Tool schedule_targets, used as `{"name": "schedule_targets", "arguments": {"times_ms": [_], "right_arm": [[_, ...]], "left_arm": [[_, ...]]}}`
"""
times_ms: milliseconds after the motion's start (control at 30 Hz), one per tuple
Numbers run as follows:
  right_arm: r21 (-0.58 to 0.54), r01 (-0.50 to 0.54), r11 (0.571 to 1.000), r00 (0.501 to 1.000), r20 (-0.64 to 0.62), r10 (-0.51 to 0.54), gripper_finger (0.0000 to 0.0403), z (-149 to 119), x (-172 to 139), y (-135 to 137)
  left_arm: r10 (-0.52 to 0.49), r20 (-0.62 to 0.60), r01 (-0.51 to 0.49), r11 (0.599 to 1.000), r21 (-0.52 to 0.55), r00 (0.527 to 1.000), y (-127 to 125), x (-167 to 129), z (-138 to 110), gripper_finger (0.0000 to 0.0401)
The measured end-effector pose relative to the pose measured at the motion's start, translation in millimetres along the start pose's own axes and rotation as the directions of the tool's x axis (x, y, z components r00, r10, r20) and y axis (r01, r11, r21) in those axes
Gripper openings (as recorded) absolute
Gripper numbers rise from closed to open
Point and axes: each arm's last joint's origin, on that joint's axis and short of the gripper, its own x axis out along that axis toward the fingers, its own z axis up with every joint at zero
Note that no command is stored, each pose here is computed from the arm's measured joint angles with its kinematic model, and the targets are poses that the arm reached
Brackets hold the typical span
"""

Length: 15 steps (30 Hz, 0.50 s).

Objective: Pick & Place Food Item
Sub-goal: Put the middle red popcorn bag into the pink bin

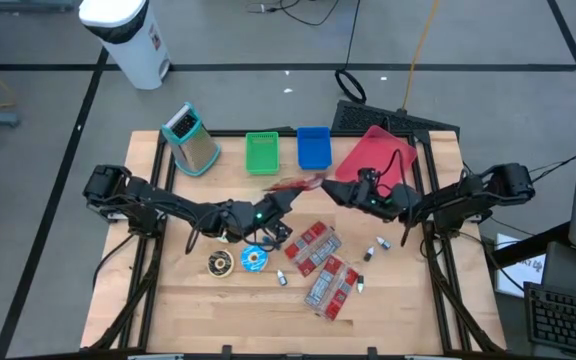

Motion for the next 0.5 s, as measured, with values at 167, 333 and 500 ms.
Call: {"name": "schedule_targets", "arguments": {"times_ms": [167,333,500], "right_arm": [[0.016,0.003,1.000,1.000,-0.005,-0.003,0.0213,-0.2,0.1,-0.2],[0.071,0.048,0.996,0.999,-0.003,-0.048,0.0213,-0.2,0.3,-4.7],[0.136,0.057,0.989,0.998,0.003,-0.058,0.0213,1.9,0.9,-6.3]], "left_arm": [[-0.001,-0.008,0.002,1.000,0.031,1.000,0.1,0.0,-0.3,0.0000],[0.001,0.008,-0.002,0.994,0.106,1.000,0.3,-1.3,1.5,0.0000],[-0.001,0.056,-0.011,0.975,0.220,0.998,0.3,-7.4,8.7,0.0000]]}}
